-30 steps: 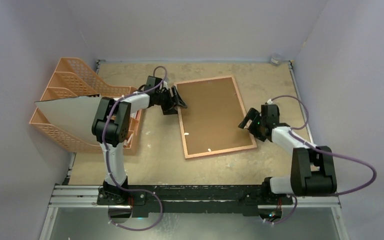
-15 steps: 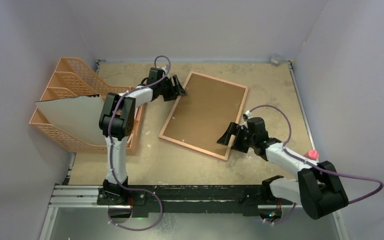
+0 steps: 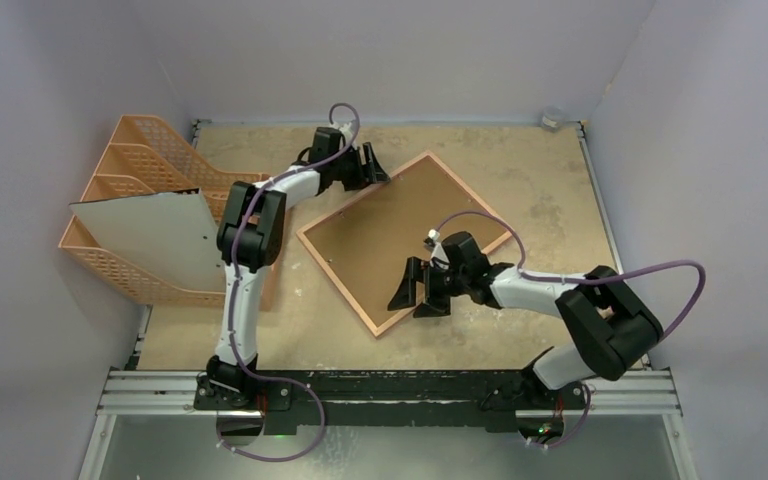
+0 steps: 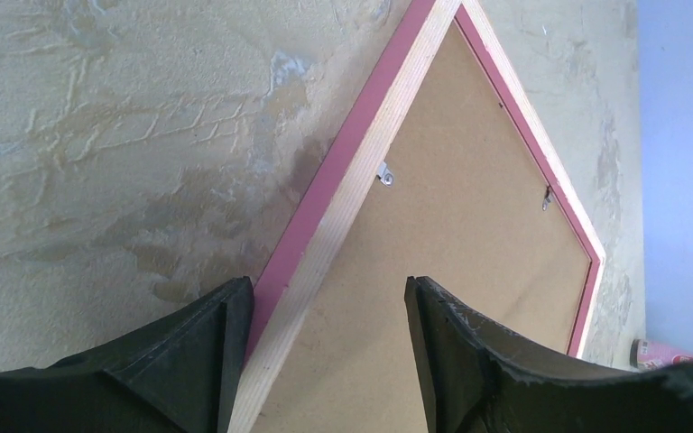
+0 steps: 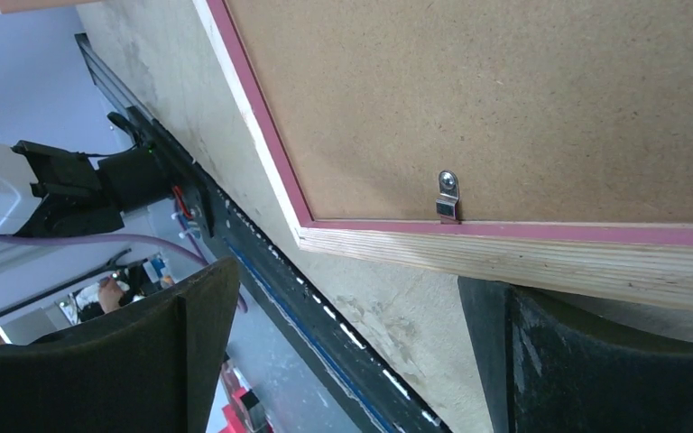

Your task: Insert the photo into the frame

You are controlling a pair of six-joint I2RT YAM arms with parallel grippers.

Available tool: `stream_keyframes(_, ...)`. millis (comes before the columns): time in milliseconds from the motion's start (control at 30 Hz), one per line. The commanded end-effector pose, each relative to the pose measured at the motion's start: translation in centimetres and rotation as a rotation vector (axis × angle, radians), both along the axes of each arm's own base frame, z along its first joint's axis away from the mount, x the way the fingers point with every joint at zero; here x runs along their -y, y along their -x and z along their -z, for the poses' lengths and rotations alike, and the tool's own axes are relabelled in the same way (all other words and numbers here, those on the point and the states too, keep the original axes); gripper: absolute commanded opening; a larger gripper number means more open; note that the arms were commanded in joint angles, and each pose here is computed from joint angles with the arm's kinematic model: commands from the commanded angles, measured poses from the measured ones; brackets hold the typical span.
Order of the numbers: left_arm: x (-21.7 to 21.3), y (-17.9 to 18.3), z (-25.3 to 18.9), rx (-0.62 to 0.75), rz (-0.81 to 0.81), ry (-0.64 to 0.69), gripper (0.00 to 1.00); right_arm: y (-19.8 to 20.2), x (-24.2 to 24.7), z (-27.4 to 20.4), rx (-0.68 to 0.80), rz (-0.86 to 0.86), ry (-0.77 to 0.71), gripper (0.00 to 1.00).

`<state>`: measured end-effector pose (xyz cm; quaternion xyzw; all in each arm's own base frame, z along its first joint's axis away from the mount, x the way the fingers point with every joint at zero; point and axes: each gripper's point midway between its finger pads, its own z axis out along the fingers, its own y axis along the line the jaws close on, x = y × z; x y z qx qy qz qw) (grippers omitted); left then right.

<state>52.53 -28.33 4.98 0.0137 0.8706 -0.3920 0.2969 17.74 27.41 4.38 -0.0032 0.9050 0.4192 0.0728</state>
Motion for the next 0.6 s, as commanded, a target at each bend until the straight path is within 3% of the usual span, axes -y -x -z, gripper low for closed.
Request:
stream_keyframes(0,3.5,4.9,-0.1,-0.169,0.16,0.038,0.65,-3.5,0.9,0.6,0.163,0.048,0.113,0.95)
stream_keyframes(233,1.5,1.2,-5.5,-0.074,0.097,0.038,0.65,-1.9,2.2,-2.6,0.162,0.027,0.134,0.96)
stream_keyframes(400,-1.3,0.4,-8.0,-0.036,0.043,0.019,0.66,-3.9,0.9,-6.0,0.259,0.043,0.068,0.94)
stream_keyframes(567,-3.7,0.7,-8.8,-0.014,0.006,-0.07,0.67,-7.2,1.2,-4.9,0.326,0.055,0.197,0.92)
